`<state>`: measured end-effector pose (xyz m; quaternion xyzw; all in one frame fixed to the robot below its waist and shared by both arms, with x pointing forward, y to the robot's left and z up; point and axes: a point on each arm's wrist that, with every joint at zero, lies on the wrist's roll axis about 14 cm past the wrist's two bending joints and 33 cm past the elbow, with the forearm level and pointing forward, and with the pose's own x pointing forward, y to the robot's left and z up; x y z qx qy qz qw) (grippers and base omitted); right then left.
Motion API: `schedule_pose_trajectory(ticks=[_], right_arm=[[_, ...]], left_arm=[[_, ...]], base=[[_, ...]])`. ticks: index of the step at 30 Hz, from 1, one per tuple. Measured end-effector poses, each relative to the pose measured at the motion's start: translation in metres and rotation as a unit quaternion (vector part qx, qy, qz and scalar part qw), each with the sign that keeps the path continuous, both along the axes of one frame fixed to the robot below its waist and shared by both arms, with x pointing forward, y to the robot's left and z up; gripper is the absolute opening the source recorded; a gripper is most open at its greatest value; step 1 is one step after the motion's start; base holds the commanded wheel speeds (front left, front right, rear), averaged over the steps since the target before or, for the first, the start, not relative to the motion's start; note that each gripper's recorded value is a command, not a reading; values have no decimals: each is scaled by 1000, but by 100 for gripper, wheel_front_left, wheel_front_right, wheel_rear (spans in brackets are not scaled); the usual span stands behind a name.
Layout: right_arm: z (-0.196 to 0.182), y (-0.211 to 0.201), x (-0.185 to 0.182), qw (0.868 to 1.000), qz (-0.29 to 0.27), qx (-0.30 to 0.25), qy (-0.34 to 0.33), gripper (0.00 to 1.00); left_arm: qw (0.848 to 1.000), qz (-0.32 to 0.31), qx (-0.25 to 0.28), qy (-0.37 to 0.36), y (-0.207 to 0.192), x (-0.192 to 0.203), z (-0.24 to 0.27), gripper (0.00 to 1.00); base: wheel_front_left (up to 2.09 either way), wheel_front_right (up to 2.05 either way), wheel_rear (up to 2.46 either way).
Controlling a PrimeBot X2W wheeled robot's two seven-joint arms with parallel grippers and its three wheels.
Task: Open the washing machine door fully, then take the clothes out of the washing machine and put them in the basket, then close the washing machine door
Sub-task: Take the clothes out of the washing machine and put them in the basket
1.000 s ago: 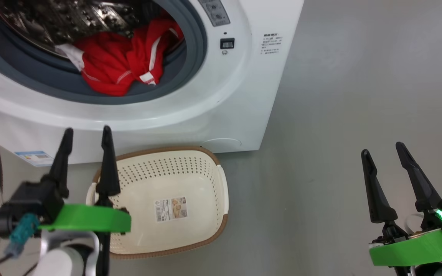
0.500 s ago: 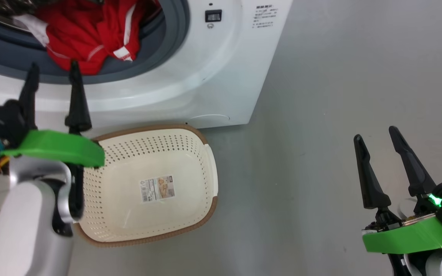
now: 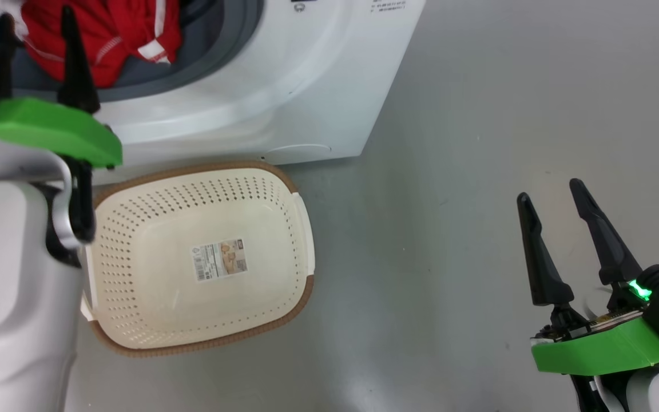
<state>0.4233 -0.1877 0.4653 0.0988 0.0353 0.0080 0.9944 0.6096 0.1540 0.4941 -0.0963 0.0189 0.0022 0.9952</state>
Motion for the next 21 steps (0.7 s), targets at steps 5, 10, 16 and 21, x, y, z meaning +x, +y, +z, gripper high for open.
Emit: schedule_pose_trajectory(ticks=[5, 10, 16, 21], right_arm=[[-4, 2, 6, 1000, 3, 0, 2, 100], [-12, 0, 4, 1000, 1, -2, 14, 100], [-18, -2, 1, 1000, -3, -5, 26, 100], [-23, -9, -2, 999, -13, -11, 35, 100]], left_arm=[[1000, 2, -1, 22, -1, 19, -15, 100], [999, 7, 1, 49, -1, 36, -31, 100], [997, 19, 12, 78, 6, 54, -49, 100], [995, 26, 17, 98, 9, 68, -61, 100]], base=[[0, 0, 0], [0, 0, 0], [0, 0, 0], [0, 0, 0]])
